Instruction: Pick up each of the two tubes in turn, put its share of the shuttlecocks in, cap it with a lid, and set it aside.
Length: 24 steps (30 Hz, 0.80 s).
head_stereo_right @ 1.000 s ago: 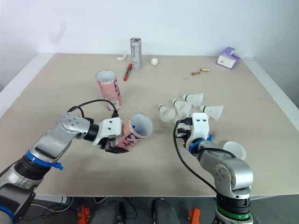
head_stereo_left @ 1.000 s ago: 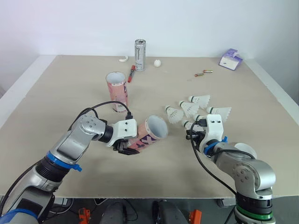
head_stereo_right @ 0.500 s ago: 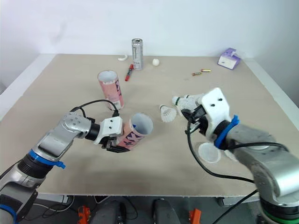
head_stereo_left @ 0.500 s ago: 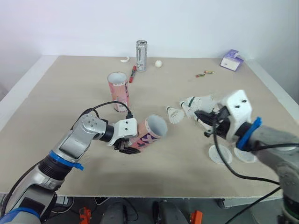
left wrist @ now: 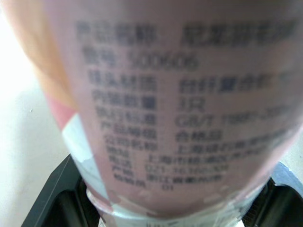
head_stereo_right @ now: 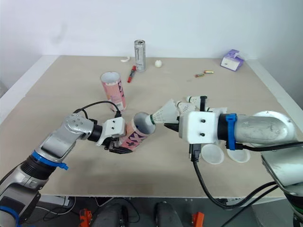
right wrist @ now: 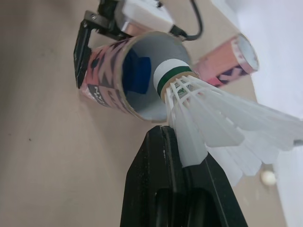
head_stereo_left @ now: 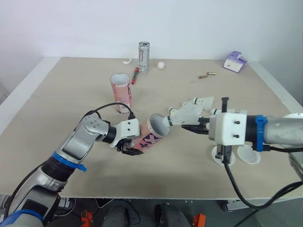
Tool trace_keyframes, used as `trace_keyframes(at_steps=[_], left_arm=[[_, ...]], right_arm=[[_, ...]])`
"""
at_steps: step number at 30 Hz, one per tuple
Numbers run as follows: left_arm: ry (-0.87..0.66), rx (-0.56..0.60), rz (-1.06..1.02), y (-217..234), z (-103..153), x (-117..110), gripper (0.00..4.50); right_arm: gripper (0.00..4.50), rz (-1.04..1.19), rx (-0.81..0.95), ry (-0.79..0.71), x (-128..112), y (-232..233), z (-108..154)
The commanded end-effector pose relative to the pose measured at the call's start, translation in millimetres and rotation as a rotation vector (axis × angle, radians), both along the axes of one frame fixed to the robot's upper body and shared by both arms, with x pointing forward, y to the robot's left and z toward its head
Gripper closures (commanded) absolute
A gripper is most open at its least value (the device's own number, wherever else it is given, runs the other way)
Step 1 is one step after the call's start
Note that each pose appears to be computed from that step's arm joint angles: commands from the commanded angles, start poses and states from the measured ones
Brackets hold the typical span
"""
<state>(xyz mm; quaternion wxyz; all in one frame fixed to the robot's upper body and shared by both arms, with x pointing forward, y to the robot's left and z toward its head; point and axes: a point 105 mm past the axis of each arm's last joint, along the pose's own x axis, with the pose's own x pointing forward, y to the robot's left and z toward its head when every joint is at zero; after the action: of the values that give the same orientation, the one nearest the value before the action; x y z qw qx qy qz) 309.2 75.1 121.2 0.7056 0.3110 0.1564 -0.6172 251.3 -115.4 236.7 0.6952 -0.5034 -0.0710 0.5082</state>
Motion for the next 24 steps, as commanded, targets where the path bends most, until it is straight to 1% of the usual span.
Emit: trace_keyframes(at_steps=[1, 6, 9, 12, 15, 16, 17, 18, 19, 20, 21, 23, 24], left_arm=[[0.016, 0.022, 0.023, 1, -8, -1, 1.47], [0.018, 0.020, 0.031, 1, -7, -3, 1.47], [0.020, 0.018, 0.037, 1, -8, -3, 1.47], [0.021, 0.019, 0.043, 2, -8, -2, 1.47], [0.022, 0.021, 0.047, 2, -8, -1, 1.47], [0.022, 0.022, 0.049, 3, -8, -1, 1.47], [0.022, 0.022, 0.050, 3, -8, 0, 1.47], [0.022, 0.023, 0.051, 3, -8, 0, 1.47], [0.022, 0.023, 0.053, 4, -8, 1, 1.47], [0.022, 0.023, 0.054, 4, -8, 1, 1.47], [0.022, 0.024, 0.055, 5, -8, 1, 1.47], [0.023, 0.026, 0.056, 6, -9, 2, 1.47], [0.023, 0.027, 0.056, 6, -9, 2, 1.47]], right_arm=[[4.37, 0.019, -0.033, -0.064, 5, 4, 6], [4.37, 0.036, -0.049, -0.097, 14, 12, 11], [4.37, 0.060, -0.034, -0.098, 13, 18, 15], [3.53, 0.090, -0.007, -0.092, 7, 24, 21], [2.09, 0.110, 0.026, -0.077, 1, 28, 25], [1.87, 0.113, 0.038, -0.073, 0, 28, 26], [1.30, 0.113, 0.051, -0.068, -1, 28, 26], [0.76, 0.101, 0.082, -0.050, -1, 28, 27], [0.36, 0.042, 0.209, -0.007, 5, 24, 32], [0.36, -0.003, 0.299, 0.027, 9, 20, 34], [0.06, -0.057, 0.392, 0.069, 15, 13, 35], [0.06, -0.176, 0.570, 0.133, 28, -4, 34], [0.06, -0.239, 0.611, 0.160, 34, -12, 28]])
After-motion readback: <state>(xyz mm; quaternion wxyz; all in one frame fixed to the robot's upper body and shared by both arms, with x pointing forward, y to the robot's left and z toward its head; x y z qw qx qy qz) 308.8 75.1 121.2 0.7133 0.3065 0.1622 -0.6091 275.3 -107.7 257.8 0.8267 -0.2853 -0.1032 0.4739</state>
